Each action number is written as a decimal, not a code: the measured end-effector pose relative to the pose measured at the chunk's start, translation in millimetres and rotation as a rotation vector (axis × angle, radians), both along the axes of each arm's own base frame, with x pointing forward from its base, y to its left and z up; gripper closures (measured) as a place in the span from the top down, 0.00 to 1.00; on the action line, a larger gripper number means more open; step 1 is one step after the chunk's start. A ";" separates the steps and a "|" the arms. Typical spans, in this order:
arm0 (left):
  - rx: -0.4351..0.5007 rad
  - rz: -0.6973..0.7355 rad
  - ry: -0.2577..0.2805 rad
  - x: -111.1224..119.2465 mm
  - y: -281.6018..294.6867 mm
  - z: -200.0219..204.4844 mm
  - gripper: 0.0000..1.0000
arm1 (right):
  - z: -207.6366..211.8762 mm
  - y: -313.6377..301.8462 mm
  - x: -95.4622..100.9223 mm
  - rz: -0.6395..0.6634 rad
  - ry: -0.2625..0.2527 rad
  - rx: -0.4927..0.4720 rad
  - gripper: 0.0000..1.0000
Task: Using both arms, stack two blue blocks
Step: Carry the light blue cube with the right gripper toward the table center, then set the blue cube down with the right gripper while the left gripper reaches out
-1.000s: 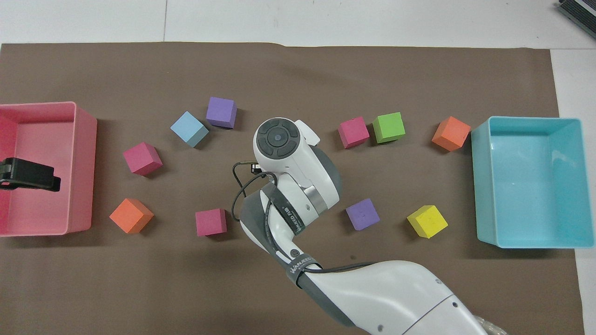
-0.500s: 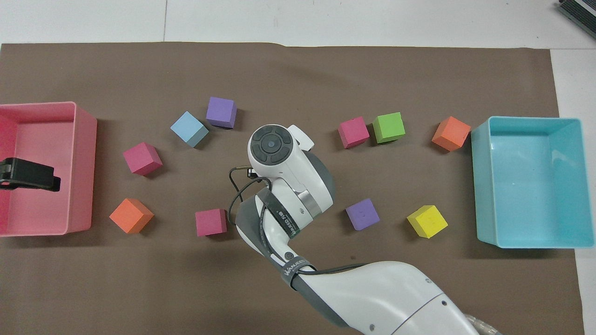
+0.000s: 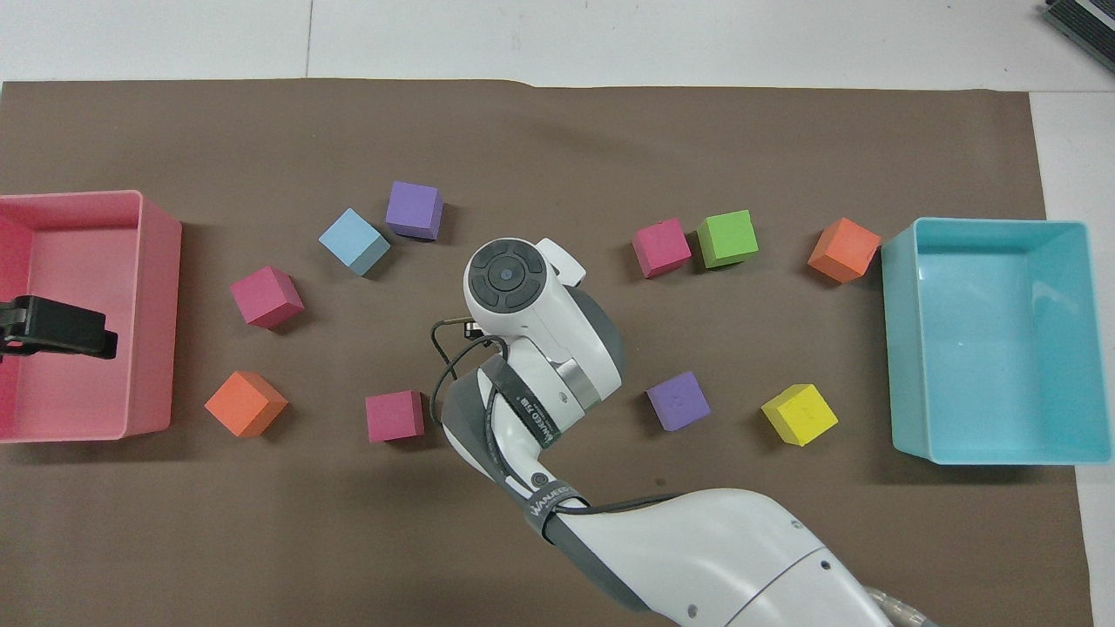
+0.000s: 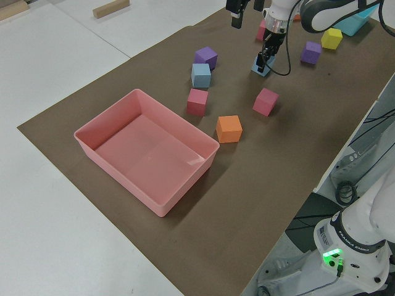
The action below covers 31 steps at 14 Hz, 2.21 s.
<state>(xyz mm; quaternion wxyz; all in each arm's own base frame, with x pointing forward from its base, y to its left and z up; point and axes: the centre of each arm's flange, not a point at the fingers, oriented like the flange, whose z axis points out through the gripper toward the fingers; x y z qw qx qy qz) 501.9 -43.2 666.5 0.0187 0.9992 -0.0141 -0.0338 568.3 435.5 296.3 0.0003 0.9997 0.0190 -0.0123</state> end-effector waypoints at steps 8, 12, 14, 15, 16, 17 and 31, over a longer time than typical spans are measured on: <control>0.001 -0.018 0.000 -0.9 -9.7 0.0 1.00 | 67.4 -8.2 7.8 -0.014 -0.082 0.057 1.00; 0.000 -0.021 -0.014 0.6 -10.1 0.9 1.00 | 106.4 -25.2 4.0 -0.042 -0.094 0.092 1.00; -0.006 -0.022 -0.076 7.9 -11.8 4.7 1.00 | 110.7 -36.8 4.3 -0.089 -0.042 0.166 1.00; -0.008 -0.024 -0.101 11.8 -13.4 4.2 1.00 | 111.7 -41.3 5.8 -0.077 -0.026 0.197 1.00; -0.010 -0.030 -0.119 17.1 -15.4 0.6 1.00 | 111.3 -46.7 8.9 -0.051 -0.019 0.217 1.00; -0.012 -0.045 -0.138 24.0 -17.4 -4.7 1.00 | 109.4 -54.5 13.5 -0.028 -0.009 0.241 1.00; -0.017 -0.315 -0.166 117.6 -102.1 -199.8 1.00 | 44.7 -158.4 38.4 0.051 0.117 0.576 0.01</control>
